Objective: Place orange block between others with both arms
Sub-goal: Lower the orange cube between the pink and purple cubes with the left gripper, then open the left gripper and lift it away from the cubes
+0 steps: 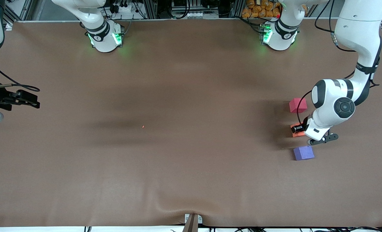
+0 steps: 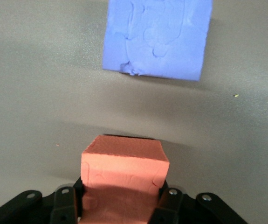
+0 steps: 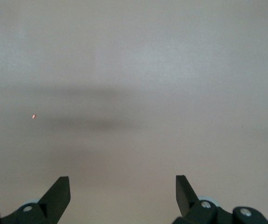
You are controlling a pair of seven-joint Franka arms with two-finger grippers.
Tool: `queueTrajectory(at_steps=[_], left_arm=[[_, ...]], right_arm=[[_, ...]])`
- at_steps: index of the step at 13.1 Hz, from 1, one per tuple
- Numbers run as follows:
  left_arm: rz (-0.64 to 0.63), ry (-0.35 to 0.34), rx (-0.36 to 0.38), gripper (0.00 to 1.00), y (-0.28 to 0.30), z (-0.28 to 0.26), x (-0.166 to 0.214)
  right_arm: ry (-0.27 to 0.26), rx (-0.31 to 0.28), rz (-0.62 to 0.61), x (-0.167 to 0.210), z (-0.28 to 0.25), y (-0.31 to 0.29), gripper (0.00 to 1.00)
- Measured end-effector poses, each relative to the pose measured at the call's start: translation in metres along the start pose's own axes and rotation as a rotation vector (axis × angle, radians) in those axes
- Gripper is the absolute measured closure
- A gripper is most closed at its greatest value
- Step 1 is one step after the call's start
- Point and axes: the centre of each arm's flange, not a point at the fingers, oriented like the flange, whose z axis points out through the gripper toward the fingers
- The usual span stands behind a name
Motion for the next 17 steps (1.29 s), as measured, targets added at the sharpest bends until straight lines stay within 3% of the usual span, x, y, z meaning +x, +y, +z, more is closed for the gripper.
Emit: queueTrajectory(at_steps=[6,7,10,11,14,17], left_arm=[[-0.002,0.013,-0.005,0.46,-0.001,0.005,0.002],[-0.001,0.014,-0.005,0.40,-0.001,0.006,0.002],[0.001,0.030,-0.009,0.06,0.000,-0.001,0.005],[0.000,0.049,-0.014,0.00,0.001,-0.011,0.009],[-0.003,0.096,-0.020,0.00,-0.001,-0.075,0.014],[0.013,0.077,-0.007,0.00,0.005,-0.168,-0.004]], right_arm=[[-0.010,0.002,0.019,0.001,0.007,0.012,0.00],[-0.011,0.002,0.022,0.001,0.007,0.014,0.00],[-0.015,0.003,0.024,0.000,0.009,0.015,0.00],[-0.016,0.003,0.025,0.000,0.010,0.015,0.00],[-0.018,0.003,0.026,0.000,0.011,0.016,0.00],[-0.017,0.003,0.026,0.000,0.011,0.016,0.00]])
